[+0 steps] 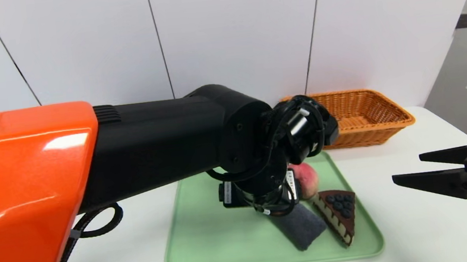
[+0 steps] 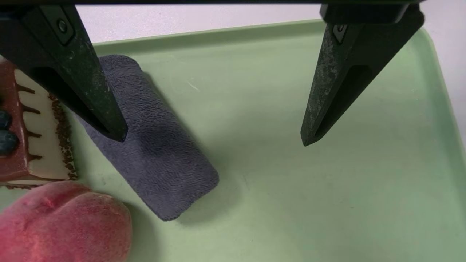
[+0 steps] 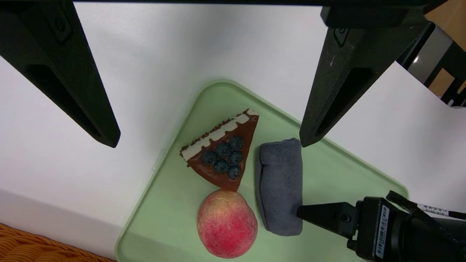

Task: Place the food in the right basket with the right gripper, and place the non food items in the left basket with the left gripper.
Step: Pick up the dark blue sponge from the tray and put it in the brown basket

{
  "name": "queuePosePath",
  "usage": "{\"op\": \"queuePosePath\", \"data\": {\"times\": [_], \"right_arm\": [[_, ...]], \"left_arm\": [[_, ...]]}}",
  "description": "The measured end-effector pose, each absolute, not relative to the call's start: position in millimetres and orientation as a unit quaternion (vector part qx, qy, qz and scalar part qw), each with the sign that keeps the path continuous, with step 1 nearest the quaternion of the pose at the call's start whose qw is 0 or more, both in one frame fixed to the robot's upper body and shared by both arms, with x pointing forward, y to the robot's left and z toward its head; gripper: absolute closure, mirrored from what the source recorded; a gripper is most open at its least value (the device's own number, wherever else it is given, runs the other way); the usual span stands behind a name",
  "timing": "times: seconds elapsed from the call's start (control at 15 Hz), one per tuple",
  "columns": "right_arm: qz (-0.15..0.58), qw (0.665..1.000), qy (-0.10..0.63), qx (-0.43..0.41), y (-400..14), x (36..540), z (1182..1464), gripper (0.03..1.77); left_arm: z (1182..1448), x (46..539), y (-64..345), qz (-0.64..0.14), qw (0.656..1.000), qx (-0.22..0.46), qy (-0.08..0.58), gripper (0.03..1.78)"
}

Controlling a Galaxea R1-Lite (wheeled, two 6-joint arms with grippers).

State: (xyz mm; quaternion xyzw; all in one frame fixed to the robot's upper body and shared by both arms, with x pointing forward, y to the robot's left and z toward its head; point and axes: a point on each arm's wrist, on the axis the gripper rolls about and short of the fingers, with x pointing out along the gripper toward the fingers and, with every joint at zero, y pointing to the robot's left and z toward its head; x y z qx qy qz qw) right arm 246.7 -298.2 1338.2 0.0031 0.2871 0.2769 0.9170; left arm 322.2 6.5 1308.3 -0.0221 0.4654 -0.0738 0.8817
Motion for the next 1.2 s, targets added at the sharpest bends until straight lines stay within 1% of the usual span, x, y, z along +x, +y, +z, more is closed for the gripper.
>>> {"op": "queuePosePath", "data": {"times": [0.6,1.2], "right_arm": [[0.277,0.915,0.293,0.003,-298,246,1335,0.1],[0.277,0.915,0.295,0.003,-299,242,1331,0.1]], "left_arm": [[1297,316,-14,-0.105,0.885,-0.015,0.454,0.12],[1265,323,-26,-0.089,0.876,0.009,0.475,0.12]]}}
